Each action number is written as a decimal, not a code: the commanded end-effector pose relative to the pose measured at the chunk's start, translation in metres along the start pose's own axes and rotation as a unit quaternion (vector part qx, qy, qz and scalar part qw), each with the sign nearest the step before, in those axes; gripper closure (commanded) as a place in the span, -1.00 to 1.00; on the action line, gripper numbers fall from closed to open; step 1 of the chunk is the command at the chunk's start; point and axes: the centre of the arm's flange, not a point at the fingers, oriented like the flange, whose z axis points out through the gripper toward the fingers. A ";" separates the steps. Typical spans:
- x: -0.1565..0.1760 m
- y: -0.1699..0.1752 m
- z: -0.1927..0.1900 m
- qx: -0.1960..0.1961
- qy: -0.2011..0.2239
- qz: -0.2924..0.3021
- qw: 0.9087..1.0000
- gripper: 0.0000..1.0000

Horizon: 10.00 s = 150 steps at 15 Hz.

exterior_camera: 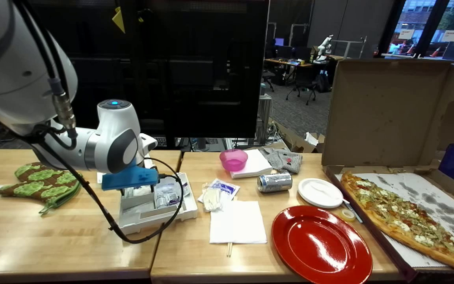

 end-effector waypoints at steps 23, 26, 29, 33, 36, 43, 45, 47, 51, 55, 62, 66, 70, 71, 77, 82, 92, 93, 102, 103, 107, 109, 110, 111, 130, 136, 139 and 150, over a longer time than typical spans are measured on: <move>0.016 -0.005 -0.007 -0.015 -0.005 -0.009 1.000 0.98; 0.013 -0.012 -0.014 -0.015 -0.001 -0.013 1.000 0.98; 0.009 -0.021 -0.026 -0.020 0.009 -0.017 1.000 0.98; 0.000 -0.032 -0.041 -0.030 0.025 -0.023 0.999 0.98; -0.005 -0.037 -0.049 -0.034 0.033 -0.026 0.999 0.98; -0.009 -0.033 -0.078 -0.045 0.072 -0.030 0.996 0.98; -0.009 -0.030 -0.090 -0.047 0.087 -0.027 0.995 0.98; -0.010 -0.025 -0.103 -0.050 0.102 -0.021 0.993 0.98; -0.017 -0.004 -0.129 -0.057 0.134 0.000 0.989 0.98; -0.031 0.028 -0.148 -0.058 0.161 0.036 0.985 0.98; -0.075 0.103 -0.163 -0.042 0.196 0.103 0.974 0.98; -0.097 0.146 -0.165 -0.032 0.211 0.132 0.968 0.98; -0.115 0.183 -0.157 -0.020 0.218 0.162 0.962 0.98; -0.120 0.191 -0.155 -0.016 0.219 0.168 0.961 0.98; -0.136 0.228 -0.127 0.005 0.222 0.208 0.953 0.98; -0.133 0.249 -0.096 0.025 0.223 0.242 0.944 0.98; -0.120 0.275 -0.075 0.040 0.217 0.272 0.937 0.98; -0.119 0.278 -0.074 0.041 0.216 0.273 0.937 0.98; -0.120 0.284 -0.065 0.045 0.211 0.281 0.935 -0.33; -0.121 0.281 -0.065 0.045 0.212 0.280 0.935 -0.45; -0.128 0.261 -0.062 0.050 0.205 0.263 0.941 -1.00; -0.135 0.246 -0.060 0.047 0.203 0.251 0.945 -1.00; -0.139 0.237 -0.059 0.042 0.203 0.245 0.947 -1.00; -0.141 0.229 -0.057 0.038 0.199 0.240 0.949 -1.00; -0.146 0.113 -0.048 -0.006 0.124 0.043 0.991 -1.00; -0.145 0.096 -0.027 -0.023 0.103 -0.010 0.994 -1.00; -0.085 0.138 -0.009 -0.013 0.098 -0.001 0.995 -1.00; -0.085 0.139 -0.008 -0.015 0.097 -0.007 0.995 -1.00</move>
